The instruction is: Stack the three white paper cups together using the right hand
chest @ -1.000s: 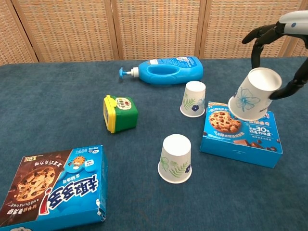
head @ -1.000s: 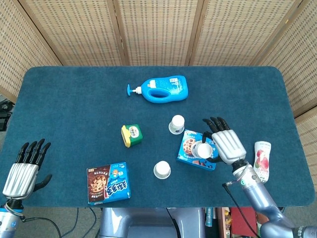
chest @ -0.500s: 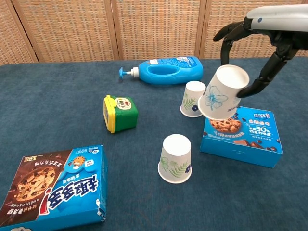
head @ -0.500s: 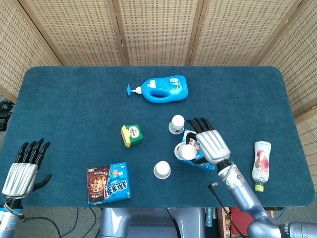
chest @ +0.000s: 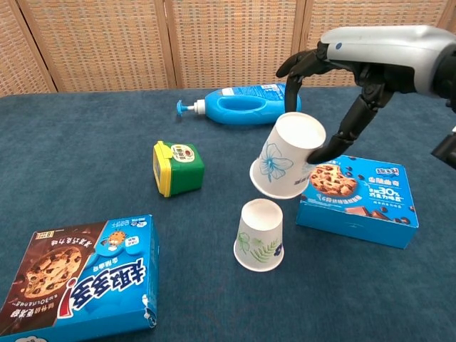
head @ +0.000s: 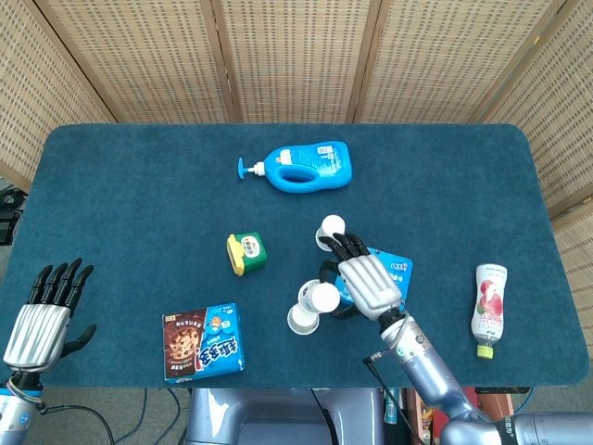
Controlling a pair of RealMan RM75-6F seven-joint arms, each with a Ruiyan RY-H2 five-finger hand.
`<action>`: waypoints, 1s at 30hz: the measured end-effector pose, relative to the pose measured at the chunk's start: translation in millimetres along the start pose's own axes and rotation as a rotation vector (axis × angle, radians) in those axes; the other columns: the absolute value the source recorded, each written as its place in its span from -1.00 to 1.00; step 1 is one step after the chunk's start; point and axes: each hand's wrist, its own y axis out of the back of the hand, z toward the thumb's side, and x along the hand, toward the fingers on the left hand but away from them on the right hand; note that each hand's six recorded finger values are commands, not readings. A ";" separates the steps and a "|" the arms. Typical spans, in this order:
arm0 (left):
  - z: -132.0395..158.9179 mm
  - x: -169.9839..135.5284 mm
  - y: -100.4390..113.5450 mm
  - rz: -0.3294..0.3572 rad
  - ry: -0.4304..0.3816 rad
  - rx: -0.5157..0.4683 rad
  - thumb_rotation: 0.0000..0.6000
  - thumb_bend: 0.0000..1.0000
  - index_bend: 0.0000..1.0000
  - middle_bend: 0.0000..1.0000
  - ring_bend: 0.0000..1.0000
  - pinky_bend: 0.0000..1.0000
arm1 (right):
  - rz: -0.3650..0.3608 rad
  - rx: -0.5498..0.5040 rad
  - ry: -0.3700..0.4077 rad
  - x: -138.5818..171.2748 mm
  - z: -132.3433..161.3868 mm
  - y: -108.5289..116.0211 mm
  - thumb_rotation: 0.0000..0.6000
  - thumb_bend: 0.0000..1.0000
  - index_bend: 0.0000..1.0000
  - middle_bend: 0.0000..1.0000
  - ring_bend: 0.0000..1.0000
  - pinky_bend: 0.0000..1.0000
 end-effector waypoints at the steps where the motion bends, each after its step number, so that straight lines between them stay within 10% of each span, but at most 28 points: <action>1: -0.1 0.1 0.1 0.000 0.001 0.000 1.00 -0.47 -1.00 -1.00 -1.00 -1.00 | 0.001 -0.007 0.001 -0.3 1.7 -1.1 1.00 -0.80 0.11 -0.64 -1.00 -0.82; 30: -0.2 0.2 -0.1 0.001 0.000 -0.004 1.00 -0.47 -1.00 -1.00 -1.00 -1.00 | 0.080 -0.028 -0.034 0.8 -1.2 -34.8 1.00 -0.80 0.12 -0.64 -1.00 -0.82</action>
